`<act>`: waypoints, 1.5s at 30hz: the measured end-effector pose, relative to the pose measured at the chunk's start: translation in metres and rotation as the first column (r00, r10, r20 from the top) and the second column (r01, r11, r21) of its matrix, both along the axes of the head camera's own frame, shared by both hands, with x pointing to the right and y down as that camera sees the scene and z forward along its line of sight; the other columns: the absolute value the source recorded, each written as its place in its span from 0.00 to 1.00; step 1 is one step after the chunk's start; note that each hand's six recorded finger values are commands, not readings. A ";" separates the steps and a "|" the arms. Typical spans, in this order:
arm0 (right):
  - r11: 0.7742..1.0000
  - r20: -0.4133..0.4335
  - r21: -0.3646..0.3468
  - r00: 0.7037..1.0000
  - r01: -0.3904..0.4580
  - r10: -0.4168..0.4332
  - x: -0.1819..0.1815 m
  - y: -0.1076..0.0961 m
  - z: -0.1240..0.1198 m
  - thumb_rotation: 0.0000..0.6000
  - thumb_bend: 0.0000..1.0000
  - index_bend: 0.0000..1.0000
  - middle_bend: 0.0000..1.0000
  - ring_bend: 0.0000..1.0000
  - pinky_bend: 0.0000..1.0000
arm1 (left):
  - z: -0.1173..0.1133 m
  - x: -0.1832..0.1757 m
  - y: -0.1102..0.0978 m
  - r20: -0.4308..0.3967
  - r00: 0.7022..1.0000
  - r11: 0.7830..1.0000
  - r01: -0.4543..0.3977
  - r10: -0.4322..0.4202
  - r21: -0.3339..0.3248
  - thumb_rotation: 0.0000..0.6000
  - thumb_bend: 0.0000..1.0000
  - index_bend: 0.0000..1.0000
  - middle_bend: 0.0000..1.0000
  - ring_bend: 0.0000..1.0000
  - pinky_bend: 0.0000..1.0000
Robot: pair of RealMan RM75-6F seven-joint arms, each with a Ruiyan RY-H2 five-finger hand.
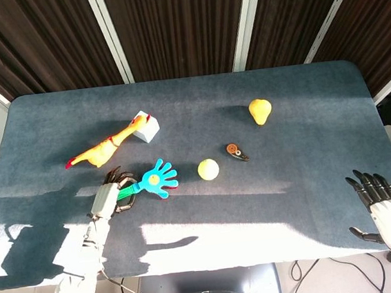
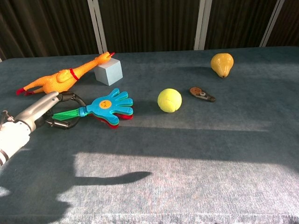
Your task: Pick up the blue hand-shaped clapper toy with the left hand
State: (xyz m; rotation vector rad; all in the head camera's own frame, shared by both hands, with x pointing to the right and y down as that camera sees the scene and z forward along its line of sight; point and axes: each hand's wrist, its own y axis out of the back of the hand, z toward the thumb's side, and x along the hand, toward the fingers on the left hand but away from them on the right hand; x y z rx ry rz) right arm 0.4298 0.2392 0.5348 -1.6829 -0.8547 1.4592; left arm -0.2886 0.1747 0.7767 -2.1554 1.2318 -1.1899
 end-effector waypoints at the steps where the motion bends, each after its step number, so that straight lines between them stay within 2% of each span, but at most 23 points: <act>1: 1.000 0.000 -0.001 1.000 0.001 -0.001 0.000 0.000 0.000 1.00 0.18 0.00 0.00 0.00 0.00 | -0.002 0.000 0.000 -0.011 1.000 1.000 0.004 -0.004 0.005 1.00 0.53 0.77 0.31 0.06 0.06; 4: 1.000 0.002 -0.006 1.000 0.002 -0.002 0.000 0.001 0.001 1.00 0.18 0.00 0.00 0.00 0.00 | -0.008 0.000 -0.001 -0.052 0.999 0.999 0.017 -0.016 0.029 1.00 0.57 0.81 0.44 0.17 0.17; 6: 1.000 0.004 -0.008 1.000 0.004 -0.004 -0.001 0.001 0.001 1.00 0.18 0.00 0.00 0.00 0.00 | -0.014 -0.001 -0.001 -0.083 0.996 0.998 0.033 -0.028 0.053 1.00 0.60 0.82 0.56 0.29 0.32; 8: 1.000 0.006 -0.010 1.000 0.004 -0.004 -0.001 0.001 0.001 1.00 0.18 0.00 0.00 0.00 0.00 | -0.020 -0.003 -0.002 -0.114 0.993 0.996 0.050 -0.042 0.075 1.00 0.61 0.83 0.63 0.36 0.44; 12: 1.000 0.008 -0.013 1.000 0.004 -0.004 -0.002 0.002 0.001 1.00 0.18 0.00 0.00 0.00 0.00 | -0.032 -0.005 -0.004 -0.197 0.978 0.989 0.098 -0.074 0.113 1.00 0.63 0.83 0.71 0.46 0.70; 14: 1.000 0.008 -0.014 1.000 0.005 -0.005 -0.002 0.002 0.001 1.00 0.18 0.00 0.00 0.00 0.00 | -0.036 -0.006 -0.004 -0.242 0.966 0.986 0.120 -0.090 0.114 1.00 0.64 0.83 0.74 0.49 0.79; 17: 1.000 0.007 -0.017 1.000 0.006 -0.006 -0.002 0.003 0.001 1.00 0.18 0.00 0.00 0.00 0.00 | -0.045 -0.006 -0.005 -0.345 0.931 0.981 0.164 -0.119 0.104 1.00 0.65 0.83 0.75 0.50 0.83; 20: 1.000 0.009 -0.021 1.000 0.007 -0.007 -0.002 0.003 0.001 1.00 0.18 0.00 0.00 0.00 0.00 | -0.055 -0.006 -0.006 -0.481 0.863 0.974 0.213 -0.153 0.072 1.00 0.66 0.83 0.76 0.50 0.85; 23: 1.000 0.012 -0.020 1.000 0.005 -0.004 -0.002 0.003 0.000 1.00 0.18 0.00 0.00 0.00 0.00 | -0.070 -0.009 -0.010 -0.637 0.747 0.964 0.266 -0.191 0.023 1.00 0.67 0.84 0.77 0.50 0.86; 26: 1.000 0.012 -0.019 1.000 0.003 -0.003 -0.001 0.003 0.000 1.00 0.18 0.00 0.00 0.00 0.00 | -0.091 -0.015 -0.016 -0.787 0.577 0.949 0.312 -0.219 -0.036 1.00 0.67 0.84 0.77 0.50 0.86; 27: 1.000 0.012 -0.022 1.000 0.003 -0.003 -0.001 0.003 0.001 1.00 0.18 0.00 0.00 0.00 0.00 | -0.101 -0.017 -0.019 -0.839 0.494 0.943 0.325 -0.228 -0.065 1.00 0.67 0.84 0.77 0.50 0.86; 29: 1.000 0.010 -0.026 1.000 0.005 -0.005 -0.002 0.004 0.002 1.00 0.18 0.00 0.00 0.00 0.00 | -0.117 -0.022 -0.023 -0.902 0.359 0.936 0.334 -0.238 -0.113 1.00 0.68 0.84 0.77 0.49 0.86; 30: 1.000 0.009 -0.029 1.000 0.007 -0.006 -0.002 0.004 0.002 1.00 0.18 0.00 0.00 0.00 0.00 | -0.130 -0.025 -0.025 -0.932 0.273 0.932 0.334 -0.239 -0.142 1.00 0.68 0.84 0.77 0.49 0.86; 31: 0.999 0.009 -0.031 1.000 0.008 -0.007 -0.002 0.004 0.003 1.00 0.18 0.00 0.00 0.00 0.00 | -0.139 -0.028 -0.028 -0.947 0.218 0.931 0.329 -0.236 -0.156 1.00 0.67 0.84 0.77 0.49 0.86; 33: 0.999 0.010 -0.035 1.000 0.010 -0.009 -0.003 0.005 0.003 1.00 0.18 0.00 0.00 0.00 0.00 | -0.157 -0.034 -0.032 -0.964 0.139 0.935 0.310 -0.226 -0.174 1.00 0.67 0.84 0.77 0.49 0.86; 34: 0.999 0.010 -0.037 1.000 0.010 -0.010 -0.003 0.005 0.003 1.00 0.18 0.00 0.00 0.00 0.00 | -0.162 -0.035 -0.033 -0.966 0.128 0.938 0.298 -0.224 -0.178 1.00 0.67 0.84 0.77 0.49 0.86; 35: 0.999 0.011 -0.039 1.000 0.011 -0.010 -0.003 0.005 0.003 1.00 0.18 0.00 0.00 0.00 0.00 | -0.164 -0.034 -0.033 -0.966 0.127 0.941 0.286 -0.224 -0.180 1.00 0.67 0.84 0.77 0.49 0.86; 36: 0.999 0.013 -0.041 1.000 0.012 -0.011 -0.003 0.005 0.003 1.00 0.18 0.00 0.00 0.00 0.00 | -0.164 -0.033 -0.032 -0.964 0.145 0.946 0.271 -0.223 -0.178 1.00 0.67 0.84 0.77 0.49 0.86; 37: 0.999 0.015 -0.042 1.000 0.012 -0.011 -0.004 0.005 0.003 1.00 0.18 0.00 0.00 0.00 0.00 | -0.162 -0.031 -0.031 -0.960 0.174 0.951 0.258 -0.220 -0.171 1.00 0.66 0.84 0.77 0.49 0.86; 38: 0.999 0.016 -0.043 1.000 0.012 -0.011 -0.004 0.005 0.003 1.00 0.18 0.00 0.00 0.00 0.00 | -0.160 -0.030 -0.029 -0.952 0.217 0.957 0.244 -0.214 -0.159 1.00 0.66 0.84 0.77 0.49 0.86; 41: 0.999 0.016 -0.046 1.000 0.012 -0.011 -0.003 0.005 0.003 1.00 0.18 0.00 0.00 0.00 0.00 | -0.145 -0.027 -0.022 -0.888 0.428 0.979 0.177 -0.168 -0.100 1.00 0.66 0.84 0.78 0.50 0.86; 42: 0.999 0.017 -0.048 1.000 0.012 -0.011 -0.003 0.005 0.003 1.00 0.18 0.00 0.00 0.00 0.00 | -0.138 -0.026 -0.019 -0.842 0.522 0.987 0.140 -0.137 -0.074 1.00 0.66 0.84 0.78 0.50 0.86; 45: 0.999 0.017 -0.053 1.000 0.013 -0.012 -0.003 0.006 0.003 1.00 0.18 0.00 0.00 0.00 0.00 | -0.120 -0.025 -0.011 -0.683 0.729 0.999 0.027 -0.033 -0.019 1.00 0.66 0.84 0.78 0.50 0.86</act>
